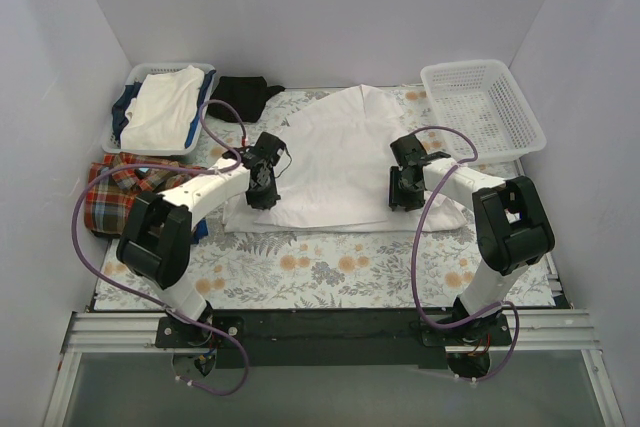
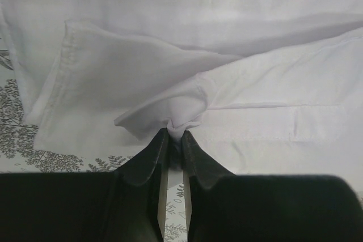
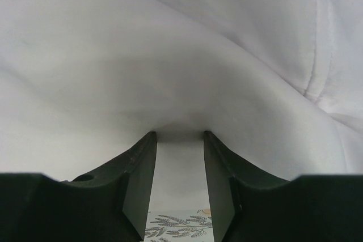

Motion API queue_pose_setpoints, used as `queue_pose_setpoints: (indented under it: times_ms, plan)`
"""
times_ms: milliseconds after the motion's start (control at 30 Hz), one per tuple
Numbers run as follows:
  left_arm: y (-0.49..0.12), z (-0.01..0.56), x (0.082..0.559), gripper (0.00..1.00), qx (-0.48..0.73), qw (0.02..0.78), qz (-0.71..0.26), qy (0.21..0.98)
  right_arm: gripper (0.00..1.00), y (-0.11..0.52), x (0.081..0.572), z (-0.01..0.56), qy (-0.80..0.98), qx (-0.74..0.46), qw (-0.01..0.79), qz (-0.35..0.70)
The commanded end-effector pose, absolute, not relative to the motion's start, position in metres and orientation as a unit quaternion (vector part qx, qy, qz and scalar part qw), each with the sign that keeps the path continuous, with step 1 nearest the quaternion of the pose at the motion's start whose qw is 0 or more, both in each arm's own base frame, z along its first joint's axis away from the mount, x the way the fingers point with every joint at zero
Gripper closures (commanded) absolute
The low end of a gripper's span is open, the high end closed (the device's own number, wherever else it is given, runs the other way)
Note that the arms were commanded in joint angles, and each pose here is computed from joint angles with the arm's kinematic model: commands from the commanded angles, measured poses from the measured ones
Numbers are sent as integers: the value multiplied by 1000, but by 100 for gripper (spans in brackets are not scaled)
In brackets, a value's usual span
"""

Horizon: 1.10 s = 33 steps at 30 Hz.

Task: Fold and stack the long sleeve shirts
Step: Fold the shirt

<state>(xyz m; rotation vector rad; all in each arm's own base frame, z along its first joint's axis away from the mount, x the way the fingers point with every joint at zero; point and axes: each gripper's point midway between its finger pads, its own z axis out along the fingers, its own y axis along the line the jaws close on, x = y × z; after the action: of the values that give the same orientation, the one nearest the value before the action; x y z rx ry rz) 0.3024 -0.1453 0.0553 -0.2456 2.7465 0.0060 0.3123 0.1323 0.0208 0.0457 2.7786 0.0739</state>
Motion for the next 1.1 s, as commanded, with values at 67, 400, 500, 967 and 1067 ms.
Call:
queue_pose_setpoints:
  times_ms: [67,400,500,967,1067]
  plan:
    - [-130,124,337,100,-99,293,32,950,54,131,310,19,984,27,175,24]
    - [-109,95,353,91,-92,283,114,948,53,139,315,33,980,18,191,47]
    - [-98,76,345,85,-101,256,144,951,51,139,320,47,977,18,208,50]
    - [-105,102,368,30,-106,286,127,944,48,116,334,80,967,35,251,2]
    - [-118,115,372,30,-100,295,89,946,49,107,326,71,969,57,240,-6]
